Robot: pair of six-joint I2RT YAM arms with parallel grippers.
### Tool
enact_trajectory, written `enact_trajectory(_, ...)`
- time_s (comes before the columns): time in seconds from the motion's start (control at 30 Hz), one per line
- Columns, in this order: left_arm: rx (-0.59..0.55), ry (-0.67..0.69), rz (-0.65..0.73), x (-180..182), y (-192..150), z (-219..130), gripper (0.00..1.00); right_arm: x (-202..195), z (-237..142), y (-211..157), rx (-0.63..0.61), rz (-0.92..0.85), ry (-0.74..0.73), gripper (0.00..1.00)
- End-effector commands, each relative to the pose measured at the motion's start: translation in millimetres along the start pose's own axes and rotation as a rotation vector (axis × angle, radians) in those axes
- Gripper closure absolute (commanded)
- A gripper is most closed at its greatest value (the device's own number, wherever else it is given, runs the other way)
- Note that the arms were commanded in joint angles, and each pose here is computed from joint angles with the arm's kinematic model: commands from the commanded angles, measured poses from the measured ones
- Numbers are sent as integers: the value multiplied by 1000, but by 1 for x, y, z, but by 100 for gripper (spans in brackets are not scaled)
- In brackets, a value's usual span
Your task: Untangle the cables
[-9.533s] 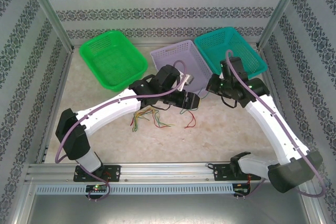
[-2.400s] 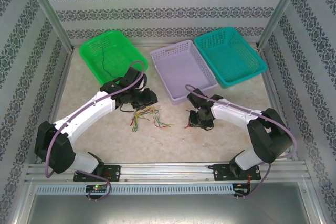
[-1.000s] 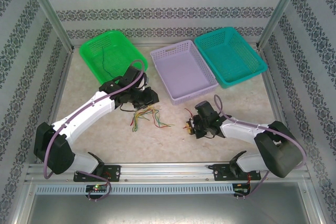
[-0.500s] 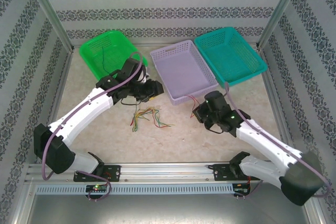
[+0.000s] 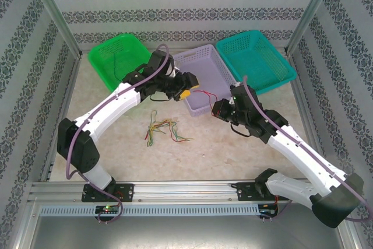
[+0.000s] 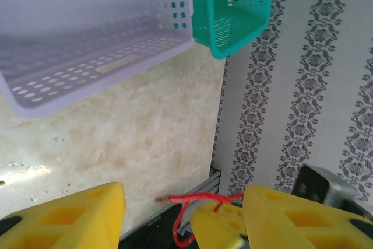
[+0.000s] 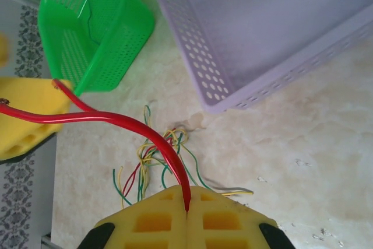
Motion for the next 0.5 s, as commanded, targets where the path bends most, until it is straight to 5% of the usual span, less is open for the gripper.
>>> enact_trajectory(0.0, -11, -16, -76, -11, 1, 1, 43, 14, -3, 1, 4, -72, 36, 100)
enact_trajectory(0.23, -35, -73, -208, -9, 7, 15, 48, 21, -4, 2, 4, -84, 62, 100)
enact_trajectory(0.43, -42, -39, -234, 5, 4, 19, 98, 33, -12, 13, -40, -87, 94, 100)
enact_trajectory(0.47, -44, -26, -235, 8, 3, 18, 100, 35, -13, 16, -51, -83, 99, 100)
Point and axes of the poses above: each hand's point on the last joint's axis, 136 mm out from that joint toward the fingers, its own z axis out along the fingers, its own x axis along the line the jaws close on, y = z × x, the point moved 3 cm from there along -z, back along the fingers, and after that the axes turned 8 degrees about z, right-handed, at the moved point
